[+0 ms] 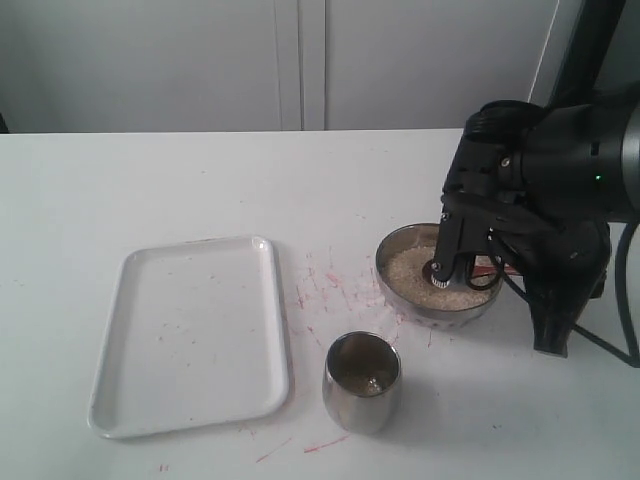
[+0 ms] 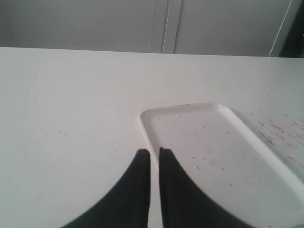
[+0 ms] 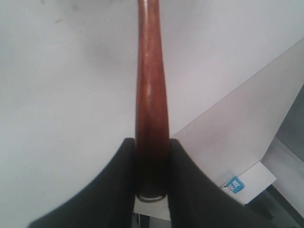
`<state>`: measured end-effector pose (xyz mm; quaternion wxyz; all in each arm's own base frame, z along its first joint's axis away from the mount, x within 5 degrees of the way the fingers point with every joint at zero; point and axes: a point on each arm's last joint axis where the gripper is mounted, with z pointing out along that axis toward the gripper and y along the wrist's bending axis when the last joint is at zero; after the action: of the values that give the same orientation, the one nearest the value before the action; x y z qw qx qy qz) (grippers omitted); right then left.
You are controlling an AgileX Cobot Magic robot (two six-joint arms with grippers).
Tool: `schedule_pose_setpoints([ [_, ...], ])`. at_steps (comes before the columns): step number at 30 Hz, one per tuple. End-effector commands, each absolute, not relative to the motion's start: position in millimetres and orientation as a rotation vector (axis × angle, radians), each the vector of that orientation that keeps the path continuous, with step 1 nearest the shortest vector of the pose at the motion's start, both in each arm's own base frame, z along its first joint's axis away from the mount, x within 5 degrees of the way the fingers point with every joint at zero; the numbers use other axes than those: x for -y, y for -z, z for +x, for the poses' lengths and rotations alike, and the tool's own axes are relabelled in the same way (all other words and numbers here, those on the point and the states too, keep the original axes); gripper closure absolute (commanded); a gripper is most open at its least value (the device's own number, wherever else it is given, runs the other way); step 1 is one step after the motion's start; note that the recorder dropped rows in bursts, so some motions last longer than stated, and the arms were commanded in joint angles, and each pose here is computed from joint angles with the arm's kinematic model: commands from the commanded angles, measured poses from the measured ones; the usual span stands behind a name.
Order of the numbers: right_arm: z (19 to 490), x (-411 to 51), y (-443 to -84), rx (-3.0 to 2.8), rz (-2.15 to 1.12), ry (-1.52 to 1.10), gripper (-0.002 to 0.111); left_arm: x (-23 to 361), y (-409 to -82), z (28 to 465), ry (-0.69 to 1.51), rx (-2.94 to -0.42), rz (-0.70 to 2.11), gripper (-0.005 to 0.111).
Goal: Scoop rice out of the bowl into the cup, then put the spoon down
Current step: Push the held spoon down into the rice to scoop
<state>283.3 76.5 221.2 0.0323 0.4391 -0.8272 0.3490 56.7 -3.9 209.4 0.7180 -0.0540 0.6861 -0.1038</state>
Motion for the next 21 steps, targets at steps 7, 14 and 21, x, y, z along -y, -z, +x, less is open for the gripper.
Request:
schedule_pose_setpoints([
  [7, 279.9, -78.2, -218.6, 2.543, 1.355, -1.016, 0.108, 3.9, -211.1, 56.2, 0.241, -1.506, -0.126, 0.092],
  [14, 278.8, -79.0, -217.7, 2.553, 1.346, -0.99, 0.108, 3.9, -211.1, 56.2, 0.241, -1.506, -0.126, 0.092],
  [21, 277.5, -80.1, -216.6, 2.566, 1.335, -0.96, 0.108, 3.9, -211.1, 56.2, 0.241, -1.506, -0.126, 0.092],
])
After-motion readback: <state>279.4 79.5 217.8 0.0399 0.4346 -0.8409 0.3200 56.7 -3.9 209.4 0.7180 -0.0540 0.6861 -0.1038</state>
